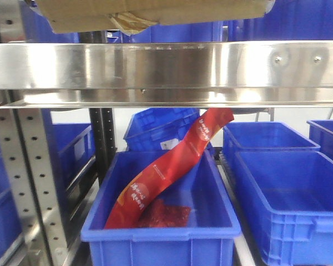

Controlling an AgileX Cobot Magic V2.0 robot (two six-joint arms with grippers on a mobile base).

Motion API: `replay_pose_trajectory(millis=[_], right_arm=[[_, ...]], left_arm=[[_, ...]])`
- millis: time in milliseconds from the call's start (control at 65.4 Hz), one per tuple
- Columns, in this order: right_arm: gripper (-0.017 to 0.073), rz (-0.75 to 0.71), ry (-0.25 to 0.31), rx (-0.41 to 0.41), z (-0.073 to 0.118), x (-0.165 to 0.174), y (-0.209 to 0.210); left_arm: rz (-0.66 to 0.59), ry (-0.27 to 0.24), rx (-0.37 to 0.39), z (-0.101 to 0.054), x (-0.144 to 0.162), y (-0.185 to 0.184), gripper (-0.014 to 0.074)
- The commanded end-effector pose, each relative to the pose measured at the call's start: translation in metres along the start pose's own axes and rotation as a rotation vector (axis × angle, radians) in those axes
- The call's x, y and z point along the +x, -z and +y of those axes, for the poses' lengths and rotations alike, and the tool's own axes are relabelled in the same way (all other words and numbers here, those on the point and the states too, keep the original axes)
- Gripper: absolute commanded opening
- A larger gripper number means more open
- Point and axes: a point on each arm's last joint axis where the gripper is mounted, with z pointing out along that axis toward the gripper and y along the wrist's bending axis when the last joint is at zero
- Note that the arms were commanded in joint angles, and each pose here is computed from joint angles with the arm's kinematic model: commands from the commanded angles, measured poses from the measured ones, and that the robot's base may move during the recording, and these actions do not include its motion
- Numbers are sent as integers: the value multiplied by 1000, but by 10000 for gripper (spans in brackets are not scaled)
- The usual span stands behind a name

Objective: Stack two boxes on right shelf middle
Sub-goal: 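Lower the held boxes onto the shelf above the steel rail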

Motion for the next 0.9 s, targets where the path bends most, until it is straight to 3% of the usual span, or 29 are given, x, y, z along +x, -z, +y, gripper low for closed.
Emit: replay_pose_trajectory(millis=[0, 887], right_arm=[[-151, -98, 2, -37, 1, -15, 10], [-151, -92, 2, -33, 0, -15, 10]], left_arm=[[-55, -6, -12, 5, -8, 8, -111], [-62, -6, -8, 5, -8, 8, -111]])
